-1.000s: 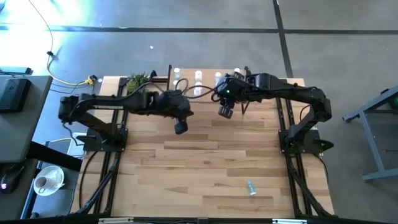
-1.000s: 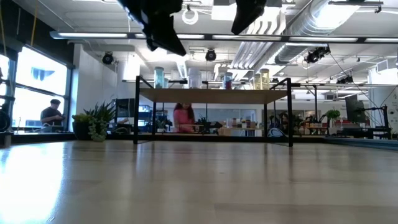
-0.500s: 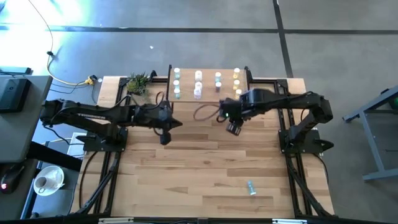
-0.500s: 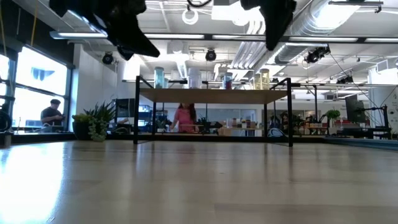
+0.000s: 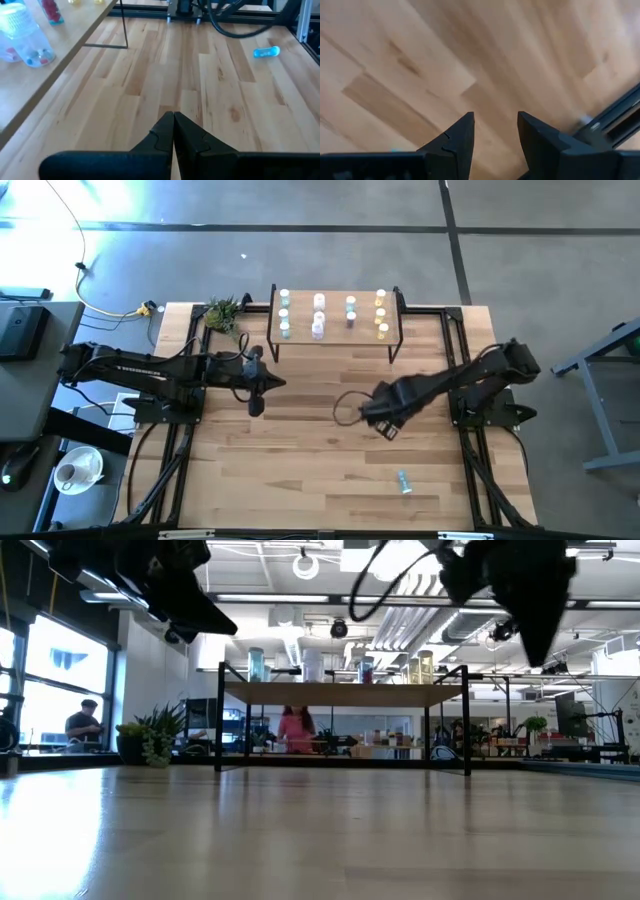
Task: Pick and place medicine bottles onto shelf by color
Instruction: Put the blue pill bottle on the shelf aligned with the other blue pill bottle
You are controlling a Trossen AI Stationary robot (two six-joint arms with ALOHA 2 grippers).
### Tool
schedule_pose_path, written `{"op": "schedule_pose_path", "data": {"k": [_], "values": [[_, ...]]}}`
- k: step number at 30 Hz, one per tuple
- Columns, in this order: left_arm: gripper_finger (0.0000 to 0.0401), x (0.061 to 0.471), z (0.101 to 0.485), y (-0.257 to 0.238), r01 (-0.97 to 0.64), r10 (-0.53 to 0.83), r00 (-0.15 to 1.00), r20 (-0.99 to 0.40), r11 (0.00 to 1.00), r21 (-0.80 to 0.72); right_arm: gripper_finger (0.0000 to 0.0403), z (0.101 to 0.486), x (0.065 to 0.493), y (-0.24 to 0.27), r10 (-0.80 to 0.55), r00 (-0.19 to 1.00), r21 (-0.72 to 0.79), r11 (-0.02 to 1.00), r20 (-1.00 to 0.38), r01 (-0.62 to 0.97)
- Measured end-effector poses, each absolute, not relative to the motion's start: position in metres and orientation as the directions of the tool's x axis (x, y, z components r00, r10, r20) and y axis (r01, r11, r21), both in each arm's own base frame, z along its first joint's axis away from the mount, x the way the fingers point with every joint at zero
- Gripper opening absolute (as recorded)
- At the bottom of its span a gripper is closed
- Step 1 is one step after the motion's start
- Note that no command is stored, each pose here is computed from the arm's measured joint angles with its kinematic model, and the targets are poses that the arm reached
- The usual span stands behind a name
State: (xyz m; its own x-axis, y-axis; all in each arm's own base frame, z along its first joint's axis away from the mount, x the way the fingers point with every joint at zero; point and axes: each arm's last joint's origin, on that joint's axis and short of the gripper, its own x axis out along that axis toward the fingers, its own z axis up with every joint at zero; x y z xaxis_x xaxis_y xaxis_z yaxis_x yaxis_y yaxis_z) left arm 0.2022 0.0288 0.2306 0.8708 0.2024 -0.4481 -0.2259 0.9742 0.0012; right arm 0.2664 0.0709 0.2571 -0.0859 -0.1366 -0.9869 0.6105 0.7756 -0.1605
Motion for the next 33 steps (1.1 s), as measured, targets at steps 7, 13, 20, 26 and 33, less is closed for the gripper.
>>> {"op": "schedule_pose_path", "data": {"k": [7,13,20,26,33], "values": [[0.0000,0.203,0.232,0.029,-0.216,0.203,0.880,-0.429,0.976,0.019,0.0142,0.240,0.254,0.112,-0.098,-0.047,-0.100,0.671,-0.994,0.735],[0.0000,0.203,0.232,0.029,-0.199,0.204,0.879,-0.431,0.978,0.056,0.0142,0.238,0.248,0.141,-0.063,0.030,-0.009,0.548,-0.998,0.837],[0.0008,0.203,0.232,0.029,-0.170,0.203,0.878,-0.434,0.979,0.115,0.0142,0.238,0.239,0.161,-0.041,0.065,0.039,0.456,-0.997,0.889],[0.0042,0.203,0.232,0.029,-0.163,0.204,0.877,-0.436,0.978,0.130,0.0149,0.235,0.237,0.179,0.013,0.098,0.094,0.436,-0.995,0.895],[0.0088,0.203,0.232,0.029,-0.162,0.206,0.876,-0.435,0.977,0.137,0.0177,0.214,0.239,0.197,-0.004,0.069,0.060,0.461,-0.998,0.885]]}}
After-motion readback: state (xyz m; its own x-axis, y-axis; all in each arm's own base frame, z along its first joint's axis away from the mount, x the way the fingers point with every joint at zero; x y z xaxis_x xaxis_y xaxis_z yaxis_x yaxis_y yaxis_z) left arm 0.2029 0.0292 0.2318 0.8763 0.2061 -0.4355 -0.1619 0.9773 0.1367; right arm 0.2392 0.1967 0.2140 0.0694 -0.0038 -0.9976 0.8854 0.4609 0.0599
